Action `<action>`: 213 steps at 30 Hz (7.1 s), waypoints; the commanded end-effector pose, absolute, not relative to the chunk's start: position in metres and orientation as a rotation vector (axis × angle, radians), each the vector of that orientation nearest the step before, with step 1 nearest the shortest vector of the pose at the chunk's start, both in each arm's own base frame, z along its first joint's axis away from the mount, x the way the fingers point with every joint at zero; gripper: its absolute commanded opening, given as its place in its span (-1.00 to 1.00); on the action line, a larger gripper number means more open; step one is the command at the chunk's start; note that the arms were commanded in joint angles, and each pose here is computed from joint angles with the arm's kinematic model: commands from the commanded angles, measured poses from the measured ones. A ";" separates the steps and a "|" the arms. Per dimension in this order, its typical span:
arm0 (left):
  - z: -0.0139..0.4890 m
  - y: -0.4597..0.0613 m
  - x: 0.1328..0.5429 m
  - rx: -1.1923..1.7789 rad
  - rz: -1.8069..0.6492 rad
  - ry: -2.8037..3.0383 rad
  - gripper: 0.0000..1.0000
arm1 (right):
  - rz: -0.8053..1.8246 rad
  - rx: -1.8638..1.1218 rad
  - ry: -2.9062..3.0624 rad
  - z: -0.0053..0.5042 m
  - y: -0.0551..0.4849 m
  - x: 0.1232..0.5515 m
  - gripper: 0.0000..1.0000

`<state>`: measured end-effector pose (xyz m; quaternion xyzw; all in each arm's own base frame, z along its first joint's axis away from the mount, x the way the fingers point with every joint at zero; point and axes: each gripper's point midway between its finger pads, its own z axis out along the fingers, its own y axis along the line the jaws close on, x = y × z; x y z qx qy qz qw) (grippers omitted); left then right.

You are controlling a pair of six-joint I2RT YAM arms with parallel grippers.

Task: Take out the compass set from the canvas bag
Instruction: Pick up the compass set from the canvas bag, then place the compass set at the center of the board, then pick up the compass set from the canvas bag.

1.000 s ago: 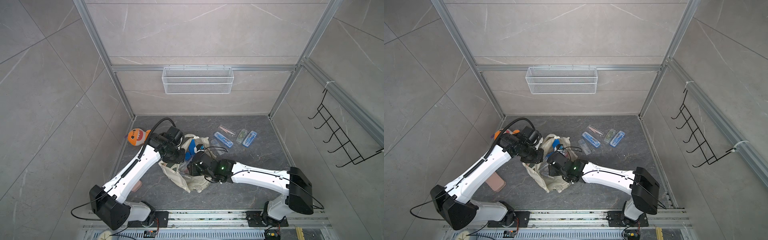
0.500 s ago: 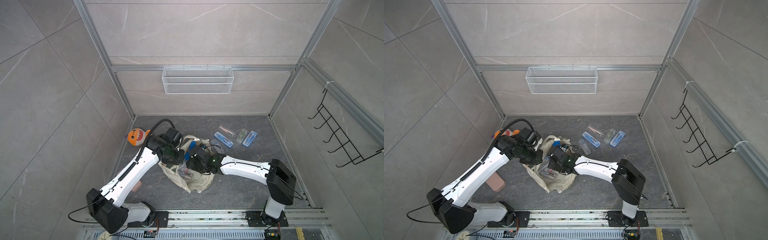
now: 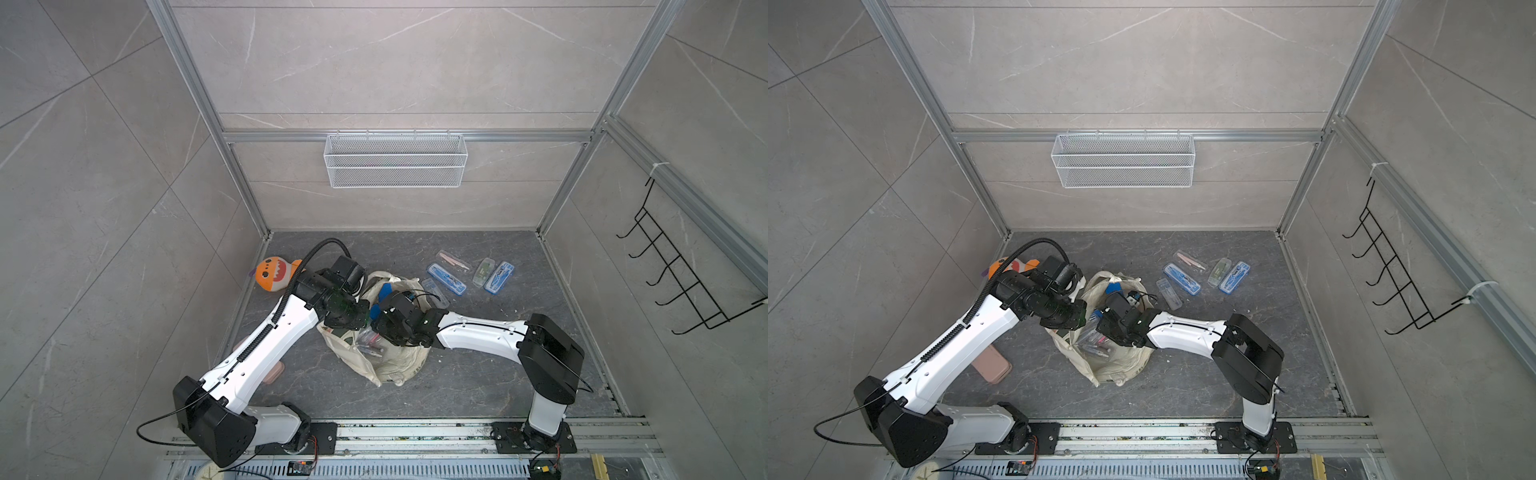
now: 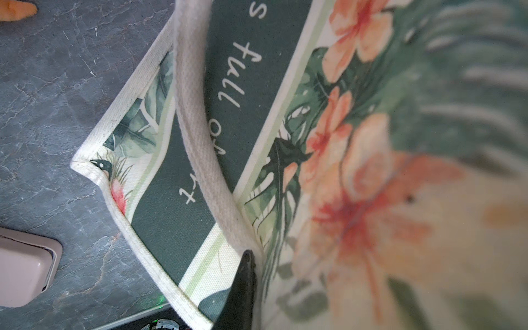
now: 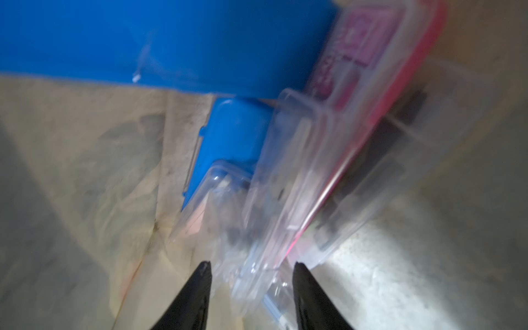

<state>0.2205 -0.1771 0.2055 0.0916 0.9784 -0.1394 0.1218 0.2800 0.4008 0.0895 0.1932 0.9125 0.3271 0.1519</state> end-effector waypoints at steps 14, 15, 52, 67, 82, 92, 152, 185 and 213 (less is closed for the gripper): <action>0.215 -0.185 0.213 0.262 -0.513 2.818 -1.00 | 0.926 0.797 2.568 0.061 0.401 0.311 -0.16; 0.215 -0.185 0.213 0.261 -0.514 2.818 -1.00 | 0.937 0.792 2.564 0.061 0.404 0.312 -0.16; 0.208 -0.174 0.223 0.161 -0.403 2.827 -1.00 | 1.042 0.302 2.494 0.138 0.409 0.290 -0.89; 0.210 -0.177 0.228 0.145 -0.401 2.832 -1.00 | 0.968 0.014 2.434 0.194 0.358 0.257 -0.89; 0.211 -0.184 0.237 0.165 -0.401 2.829 -1.00 | 0.916 -0.098 2.351 0.267 0.275 0.241 -0.87; 0.217 -0.189 0.241 0.188 -0.425 2.814 -1.00 | 0.843 0.179 2.344 0.256 0.189 0.293 -0.85; 0.227 -0.192 0.238 0.171 -0.488 2.779 -1.00 | 0.882 0.537 2.408 0.196 0.168 0.322 -0.21; 0.230 -0.213 0.251 0.229 -0.592 2.724 -1.00 | 0.743 0.552 2.409 0.200 0.337 0.290 -0.16; 0.227 -0.218 0.245 0.269 -0.642 2.732 -1.00 | 0.600 0.788 2.444 0.119 0.344 0.376 -0.21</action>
